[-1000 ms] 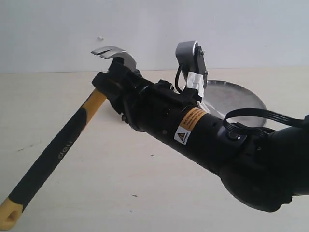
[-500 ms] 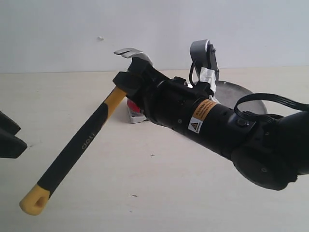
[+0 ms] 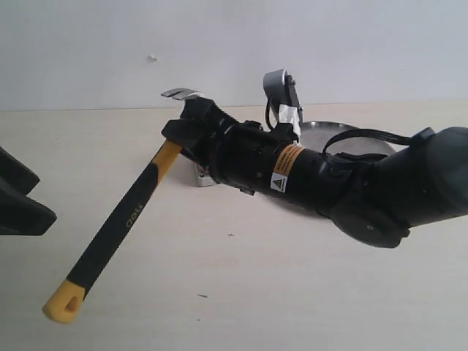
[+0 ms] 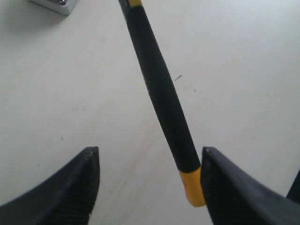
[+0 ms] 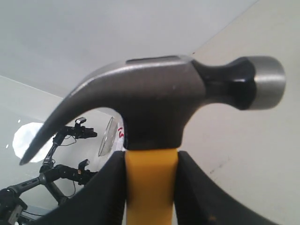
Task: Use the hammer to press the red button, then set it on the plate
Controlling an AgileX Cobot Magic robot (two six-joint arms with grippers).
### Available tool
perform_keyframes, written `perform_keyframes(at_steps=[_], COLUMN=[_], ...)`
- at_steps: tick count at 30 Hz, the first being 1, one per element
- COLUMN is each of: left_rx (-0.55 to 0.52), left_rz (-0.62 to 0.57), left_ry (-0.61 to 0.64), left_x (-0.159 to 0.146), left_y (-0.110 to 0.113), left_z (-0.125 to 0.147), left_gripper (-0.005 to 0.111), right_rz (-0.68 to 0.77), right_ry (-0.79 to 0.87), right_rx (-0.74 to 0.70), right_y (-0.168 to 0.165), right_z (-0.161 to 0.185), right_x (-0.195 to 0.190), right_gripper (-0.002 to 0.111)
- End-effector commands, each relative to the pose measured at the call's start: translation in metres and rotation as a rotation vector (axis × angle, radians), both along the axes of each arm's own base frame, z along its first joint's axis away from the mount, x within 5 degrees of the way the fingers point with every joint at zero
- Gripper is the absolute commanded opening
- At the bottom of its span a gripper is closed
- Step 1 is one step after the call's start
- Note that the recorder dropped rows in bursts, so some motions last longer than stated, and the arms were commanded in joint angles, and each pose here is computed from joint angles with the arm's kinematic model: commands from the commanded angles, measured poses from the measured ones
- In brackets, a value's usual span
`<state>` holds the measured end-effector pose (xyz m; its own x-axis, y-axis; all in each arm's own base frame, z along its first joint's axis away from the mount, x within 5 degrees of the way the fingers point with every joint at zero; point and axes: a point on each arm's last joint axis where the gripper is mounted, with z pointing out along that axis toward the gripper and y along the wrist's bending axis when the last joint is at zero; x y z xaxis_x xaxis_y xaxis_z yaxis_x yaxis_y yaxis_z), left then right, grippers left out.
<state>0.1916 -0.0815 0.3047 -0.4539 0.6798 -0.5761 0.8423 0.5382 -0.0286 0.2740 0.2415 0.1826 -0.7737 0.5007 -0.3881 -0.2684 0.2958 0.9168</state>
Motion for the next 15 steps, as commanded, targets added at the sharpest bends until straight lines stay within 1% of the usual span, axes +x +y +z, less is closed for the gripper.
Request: perform_keyframes(at_steps=[1, 4, 8, 10, 13, 15], left_rx=[-0.026, -0.046, -0.044, -0.065, -0.075, -0.065], left_rz=[0.015, 0.025, 0.03, 0.043, 0.052, 0.039], left_ry=[0.014, 0.063, 0.126, 0.147, 0.144, 0.132], left_x=[0.009, 0.017, 0.027, 0.031, 0.038, 0.041], left_y=[-0.005, -0.009, -0.012, -0.014, -0.018, -0.023], left_z=[-0.008, -0.017, -0.03, -0.034, -0.037, -0.037], left_gripper=[0.062, 0.062, 0.062, 0.063, 0.069, 0.07], right_rz=[0.045, 0.041, 0.014, 0.005, -0.004, -0.006], right_ry=[-0.088, -0.092, -0.076, -0.067, -0.061, -0.055], right_rx=[0.114, 0.111, 0.109, 0.096, 0.077, 0.074], right_y=[-0.009, -0.013, -0.014, -0.015, -0.015, -0.015], right_z=[0.024, 0.024, 0.023, 0.022, 0.019, 0.017], right_x=[0.014, 0.017, 0.019, 0.02, 0.021, 0.021], right_gripper=[0.0, 0.0, 0.0, 0.0, 0.0, 0.0])
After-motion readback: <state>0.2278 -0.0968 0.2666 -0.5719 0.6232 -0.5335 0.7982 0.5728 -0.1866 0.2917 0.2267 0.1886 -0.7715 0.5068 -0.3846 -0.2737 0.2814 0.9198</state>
